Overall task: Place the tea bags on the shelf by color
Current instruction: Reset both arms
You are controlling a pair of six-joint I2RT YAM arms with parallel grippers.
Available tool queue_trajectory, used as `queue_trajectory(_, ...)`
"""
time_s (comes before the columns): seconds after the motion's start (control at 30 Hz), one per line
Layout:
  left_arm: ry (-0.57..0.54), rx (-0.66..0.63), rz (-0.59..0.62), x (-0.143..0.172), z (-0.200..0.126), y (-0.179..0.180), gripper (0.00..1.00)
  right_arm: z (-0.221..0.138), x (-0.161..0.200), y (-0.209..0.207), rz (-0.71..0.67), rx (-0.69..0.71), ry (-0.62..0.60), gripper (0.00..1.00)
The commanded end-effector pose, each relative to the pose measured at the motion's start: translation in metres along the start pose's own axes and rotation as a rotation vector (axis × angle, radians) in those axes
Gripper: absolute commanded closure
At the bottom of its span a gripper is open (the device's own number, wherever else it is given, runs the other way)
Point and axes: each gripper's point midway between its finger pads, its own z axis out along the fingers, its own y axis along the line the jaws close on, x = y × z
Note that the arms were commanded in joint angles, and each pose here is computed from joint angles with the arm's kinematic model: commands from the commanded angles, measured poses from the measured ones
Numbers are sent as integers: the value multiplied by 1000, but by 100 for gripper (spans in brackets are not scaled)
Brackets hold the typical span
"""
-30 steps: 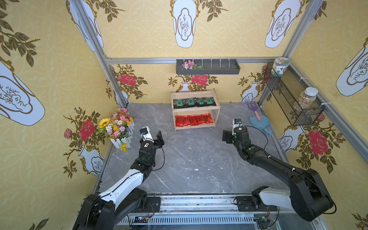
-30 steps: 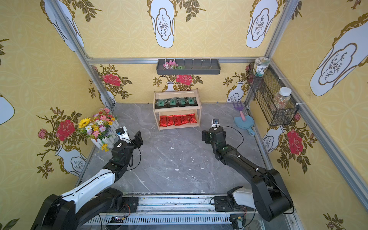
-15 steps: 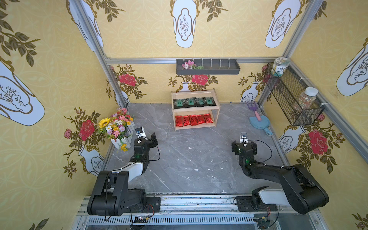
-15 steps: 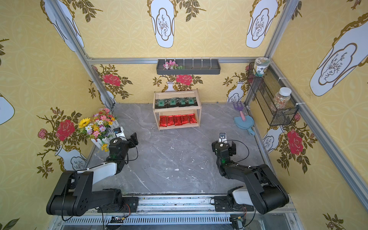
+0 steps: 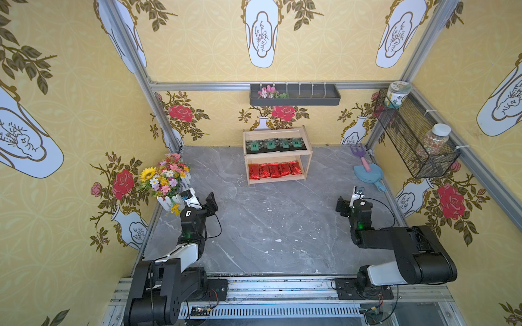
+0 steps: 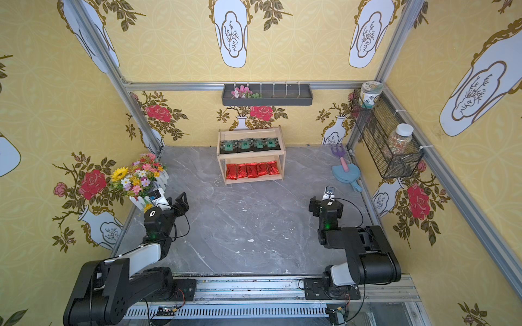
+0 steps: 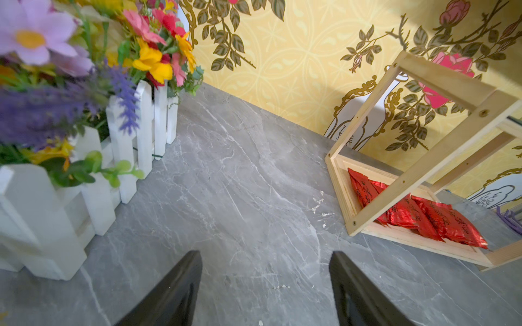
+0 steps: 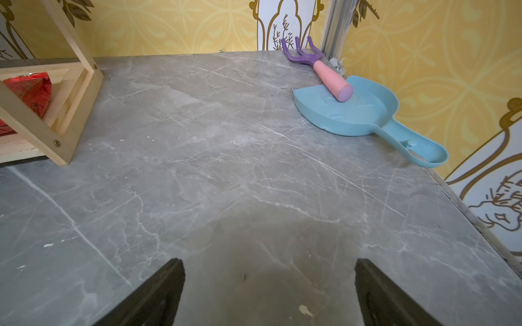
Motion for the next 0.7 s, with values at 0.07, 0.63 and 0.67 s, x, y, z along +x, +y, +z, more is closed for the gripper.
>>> queue_trajectory(0.07,-10,-29,61,-4,-5,4,22,-2,-12,7,28,-39,-52,3)
queue_trajectory(0.63,-38,-35,158,8,10,16,0,-1,-11,7,24,-37,-47,3)
queue_trajectory(0.67,-37,-33,158,9,10,15,0,-1,-12,8,24,-39,-47,3)
